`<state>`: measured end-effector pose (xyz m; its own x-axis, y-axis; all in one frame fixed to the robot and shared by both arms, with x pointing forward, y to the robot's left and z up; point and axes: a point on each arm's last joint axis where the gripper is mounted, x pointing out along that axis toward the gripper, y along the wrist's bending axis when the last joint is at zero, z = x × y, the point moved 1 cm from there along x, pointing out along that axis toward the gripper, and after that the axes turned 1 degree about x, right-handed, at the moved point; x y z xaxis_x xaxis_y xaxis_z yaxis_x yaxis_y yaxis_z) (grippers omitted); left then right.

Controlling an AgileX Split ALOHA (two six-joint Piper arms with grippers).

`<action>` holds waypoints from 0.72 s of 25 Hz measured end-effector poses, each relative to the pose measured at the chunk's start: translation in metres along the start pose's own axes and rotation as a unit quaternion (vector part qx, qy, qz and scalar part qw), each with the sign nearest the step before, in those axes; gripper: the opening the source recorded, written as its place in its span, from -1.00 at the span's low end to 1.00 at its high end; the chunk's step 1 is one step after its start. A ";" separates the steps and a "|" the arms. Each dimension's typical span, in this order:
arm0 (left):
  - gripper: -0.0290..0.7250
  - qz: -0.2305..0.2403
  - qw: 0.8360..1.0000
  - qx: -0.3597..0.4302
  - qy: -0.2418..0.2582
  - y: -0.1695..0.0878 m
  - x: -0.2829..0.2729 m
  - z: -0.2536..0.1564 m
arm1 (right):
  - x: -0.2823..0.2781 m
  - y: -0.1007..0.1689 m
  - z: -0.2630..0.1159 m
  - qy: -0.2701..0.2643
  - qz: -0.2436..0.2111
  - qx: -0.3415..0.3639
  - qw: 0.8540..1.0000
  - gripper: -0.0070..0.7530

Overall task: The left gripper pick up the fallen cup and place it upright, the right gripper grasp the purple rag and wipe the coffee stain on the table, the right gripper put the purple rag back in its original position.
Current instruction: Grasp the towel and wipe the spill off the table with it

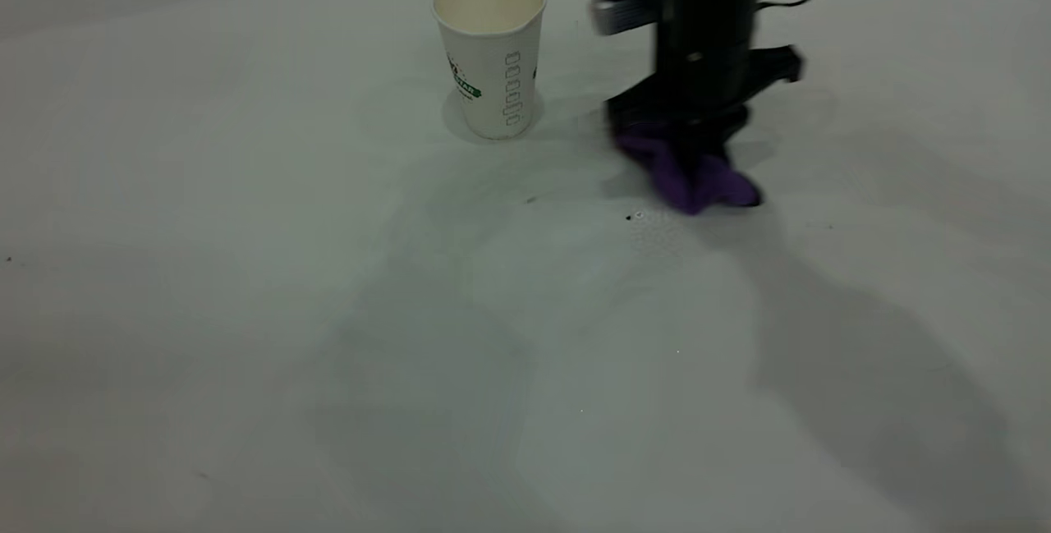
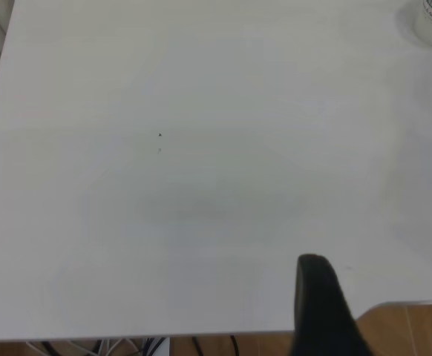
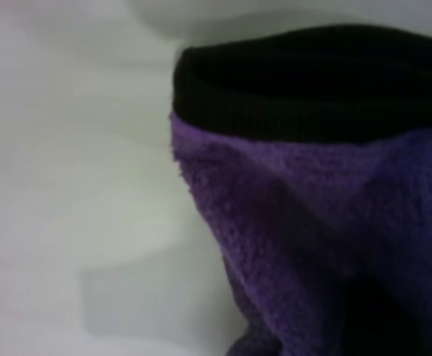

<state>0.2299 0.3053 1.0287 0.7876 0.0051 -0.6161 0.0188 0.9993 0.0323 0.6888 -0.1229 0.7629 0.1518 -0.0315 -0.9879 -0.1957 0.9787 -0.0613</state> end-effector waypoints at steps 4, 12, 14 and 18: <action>0.33 0.000 1.000 0.000 0.000 0.000 0.000 0.000 | 0.004 -0.049 0.004 0.011 -0.011 0.048 0.999 -0.78; 0.33 0.000 1.000 0.000 0.000 0.000 0.000 0.000 | 0.004 -0.120 0.000 0.039 -0.026 0.112 0.993 -0.17; 0.33 0.000 1.000 0.000 0.000 0.000 0.000 0.000 | -0.002 -0.124 0.000 0.044 -0.036 0.101 0.993 0.22; 0.33 0.000 1.000 0.000 0.000 0.000 0.000 0.000 | -0.045 -0.128 0.011 0.046 -0.043 0.078 0.995 0.87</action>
<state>0.2299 0.3053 1.0287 0.7876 0.0051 -0.6161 0.0188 0.9993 0.0323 0.7178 -0.2448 0.8172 0.0703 -0.1274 -0.9894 -0.0312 0.9910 -0.1298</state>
